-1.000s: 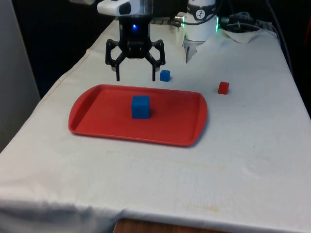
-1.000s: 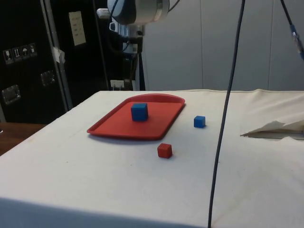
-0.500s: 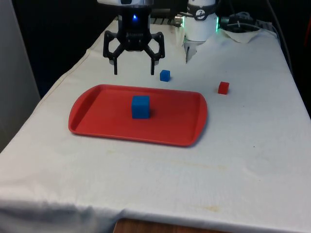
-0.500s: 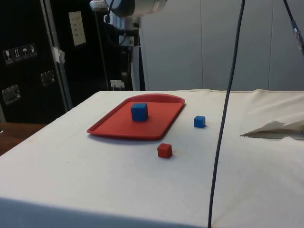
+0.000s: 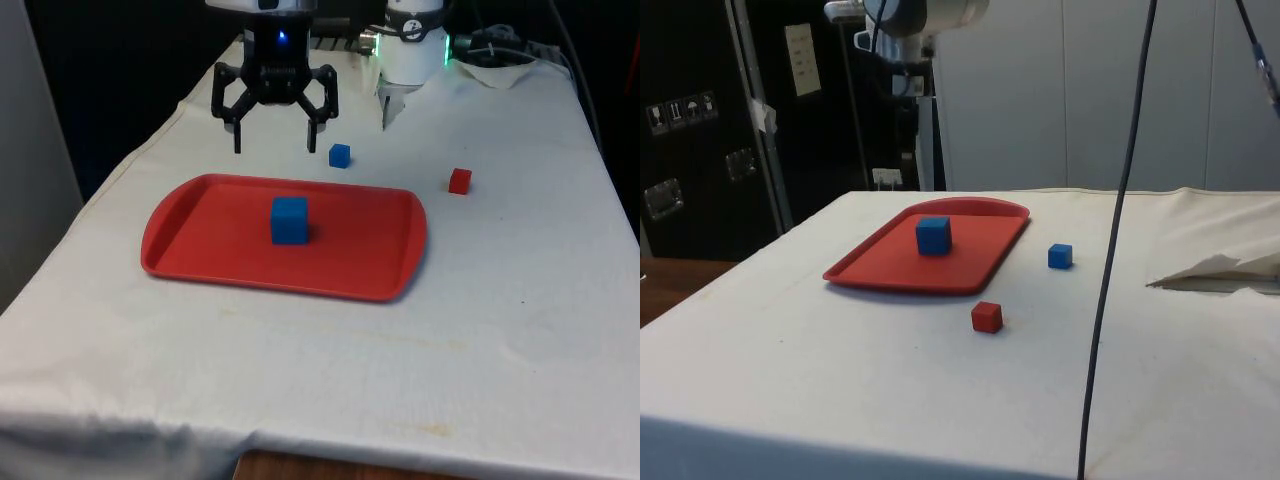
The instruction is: Pick up the largest block and place it onto the tray.
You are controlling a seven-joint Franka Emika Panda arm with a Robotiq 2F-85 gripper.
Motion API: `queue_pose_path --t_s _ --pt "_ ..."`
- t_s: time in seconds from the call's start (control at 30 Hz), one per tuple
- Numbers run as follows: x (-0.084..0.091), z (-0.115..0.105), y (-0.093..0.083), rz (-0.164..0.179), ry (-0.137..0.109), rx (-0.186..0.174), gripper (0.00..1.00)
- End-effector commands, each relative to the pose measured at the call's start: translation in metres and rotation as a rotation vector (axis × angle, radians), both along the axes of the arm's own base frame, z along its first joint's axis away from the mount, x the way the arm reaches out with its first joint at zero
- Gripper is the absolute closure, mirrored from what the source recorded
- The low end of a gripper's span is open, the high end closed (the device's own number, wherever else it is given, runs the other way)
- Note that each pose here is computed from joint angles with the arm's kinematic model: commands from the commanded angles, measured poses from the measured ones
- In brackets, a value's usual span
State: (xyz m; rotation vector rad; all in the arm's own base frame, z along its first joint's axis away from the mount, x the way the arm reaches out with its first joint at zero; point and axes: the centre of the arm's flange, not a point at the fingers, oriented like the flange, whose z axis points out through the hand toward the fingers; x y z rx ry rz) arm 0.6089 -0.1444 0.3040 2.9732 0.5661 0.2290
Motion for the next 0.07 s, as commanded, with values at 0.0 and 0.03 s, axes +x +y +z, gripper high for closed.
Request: queue_pose_path --t_s 0.0,0.03 --pt "-0.0014 0.0003 -0.0001 0.008 0.002 -0.010 0.00" --pt "-0.0003 -0.0004 0.0000 0.006 0.001 -0.001 0.00"
